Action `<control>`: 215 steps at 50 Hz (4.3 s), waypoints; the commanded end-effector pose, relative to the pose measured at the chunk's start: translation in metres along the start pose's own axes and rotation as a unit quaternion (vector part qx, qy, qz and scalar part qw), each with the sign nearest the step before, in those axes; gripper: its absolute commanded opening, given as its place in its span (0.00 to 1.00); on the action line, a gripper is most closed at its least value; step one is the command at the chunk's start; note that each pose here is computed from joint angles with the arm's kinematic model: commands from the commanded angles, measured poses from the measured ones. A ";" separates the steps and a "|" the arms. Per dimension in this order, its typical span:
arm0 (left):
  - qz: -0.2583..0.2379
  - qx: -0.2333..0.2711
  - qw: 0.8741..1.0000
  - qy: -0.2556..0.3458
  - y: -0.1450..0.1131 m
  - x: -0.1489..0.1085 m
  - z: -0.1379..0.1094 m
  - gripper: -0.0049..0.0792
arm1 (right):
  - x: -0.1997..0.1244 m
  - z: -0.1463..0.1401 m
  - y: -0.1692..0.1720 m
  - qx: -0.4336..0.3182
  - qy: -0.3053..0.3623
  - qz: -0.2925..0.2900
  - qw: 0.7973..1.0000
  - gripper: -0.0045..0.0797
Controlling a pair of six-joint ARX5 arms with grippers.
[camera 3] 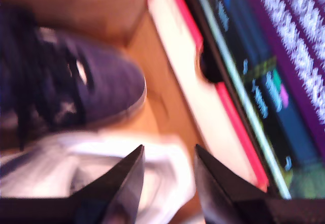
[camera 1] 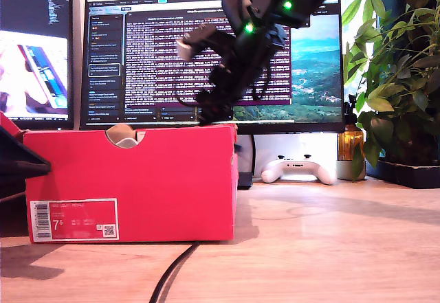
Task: Pack the blue shoes by picking the first shoe and placing it inside the red shoebox, left side, then picking and rotating the second shoe and placing it in the shoebox
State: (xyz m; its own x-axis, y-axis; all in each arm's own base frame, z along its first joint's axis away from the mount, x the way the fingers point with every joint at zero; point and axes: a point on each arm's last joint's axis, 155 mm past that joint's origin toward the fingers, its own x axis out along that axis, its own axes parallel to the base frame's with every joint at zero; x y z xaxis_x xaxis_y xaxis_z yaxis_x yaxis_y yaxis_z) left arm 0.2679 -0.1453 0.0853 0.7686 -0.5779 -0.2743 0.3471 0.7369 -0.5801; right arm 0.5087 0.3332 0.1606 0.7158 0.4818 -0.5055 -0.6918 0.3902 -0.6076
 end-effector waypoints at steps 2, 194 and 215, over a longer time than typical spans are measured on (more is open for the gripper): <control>0.000 0.003 1.000 0.001 0.001 -0.001 -0.003 0.03 | 0.004 0.007 0.009 -0.003 -0.003 0.002 1.000 0.38; 0.247 0.161 0.950 -0.102 0.078 -0.099 0.040 0.03 | -0.326 -0.210 -0.008 0.460 0.032 -0.247 0.852 0.05; 0.247 0.152 0.952 -0.103 0.079 -0.099 0.039 0.03 | -0.347 -0.199 0.008 0.425 -0.001 -0.261 0.866 0.05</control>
State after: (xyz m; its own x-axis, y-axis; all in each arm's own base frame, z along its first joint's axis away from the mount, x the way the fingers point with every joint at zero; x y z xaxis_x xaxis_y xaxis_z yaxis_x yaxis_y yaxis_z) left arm 0.2413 -0.0172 0.1116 0.9659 -0.0804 -0.2461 0.0416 0.9864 -0.1588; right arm 0.2757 0.0118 0.2152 0.9530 0.0595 -0.2970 -0.0880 0.9926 -0.0837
